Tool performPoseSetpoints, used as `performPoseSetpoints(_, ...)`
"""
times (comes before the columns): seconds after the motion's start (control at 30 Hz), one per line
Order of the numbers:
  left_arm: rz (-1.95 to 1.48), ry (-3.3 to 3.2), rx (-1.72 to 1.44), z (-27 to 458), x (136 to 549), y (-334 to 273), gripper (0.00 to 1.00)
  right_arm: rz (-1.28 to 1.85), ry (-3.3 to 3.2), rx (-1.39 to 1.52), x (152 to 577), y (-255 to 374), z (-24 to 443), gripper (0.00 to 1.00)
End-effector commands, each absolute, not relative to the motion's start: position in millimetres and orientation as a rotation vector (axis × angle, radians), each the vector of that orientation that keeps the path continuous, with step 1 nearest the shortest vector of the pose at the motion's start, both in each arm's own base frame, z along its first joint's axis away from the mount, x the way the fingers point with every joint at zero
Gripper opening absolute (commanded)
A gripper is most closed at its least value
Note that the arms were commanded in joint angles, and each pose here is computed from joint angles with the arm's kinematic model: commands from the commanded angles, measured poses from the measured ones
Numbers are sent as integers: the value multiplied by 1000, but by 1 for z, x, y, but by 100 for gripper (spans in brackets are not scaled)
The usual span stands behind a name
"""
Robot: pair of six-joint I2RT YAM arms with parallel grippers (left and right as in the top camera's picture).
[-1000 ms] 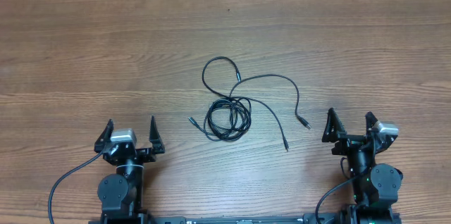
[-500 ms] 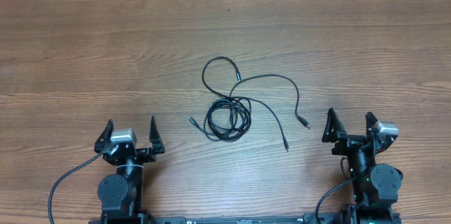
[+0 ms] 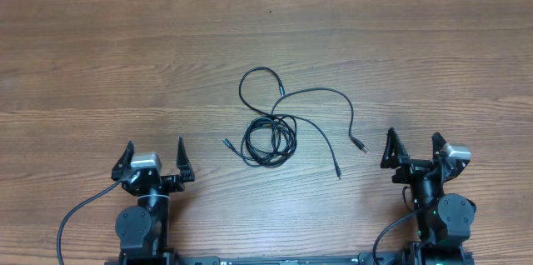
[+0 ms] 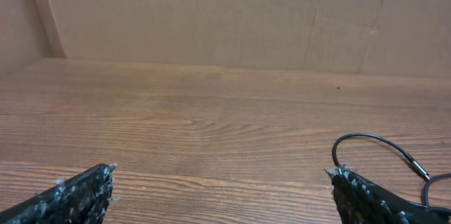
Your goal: Untangle cables
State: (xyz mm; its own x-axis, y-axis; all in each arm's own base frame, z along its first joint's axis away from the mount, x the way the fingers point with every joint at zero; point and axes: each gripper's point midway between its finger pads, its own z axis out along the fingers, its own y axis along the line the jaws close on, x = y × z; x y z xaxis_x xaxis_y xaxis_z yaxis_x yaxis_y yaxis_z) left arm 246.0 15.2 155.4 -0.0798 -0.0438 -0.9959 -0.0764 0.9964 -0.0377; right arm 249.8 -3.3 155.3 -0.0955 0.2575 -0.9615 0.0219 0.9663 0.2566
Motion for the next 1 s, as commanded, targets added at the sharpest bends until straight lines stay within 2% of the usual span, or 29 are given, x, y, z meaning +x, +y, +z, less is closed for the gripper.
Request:
performPoseSetpoints(0.0, 44, 1644, -74, 157, 246, 16, 100, 190, 1652, 218, 250, -5, 154, 100)
performPoseSetpoints(0.73, 44, 1644, -74, 157, 246, 16, 100, 189, 1651, 218, 250, -5, 154, 100)
performPoseSetpoints(0.97, 44, 1644, -74, 157, 246, 16, 100, 193, 1565, 204, 251, -5, 176, 100)
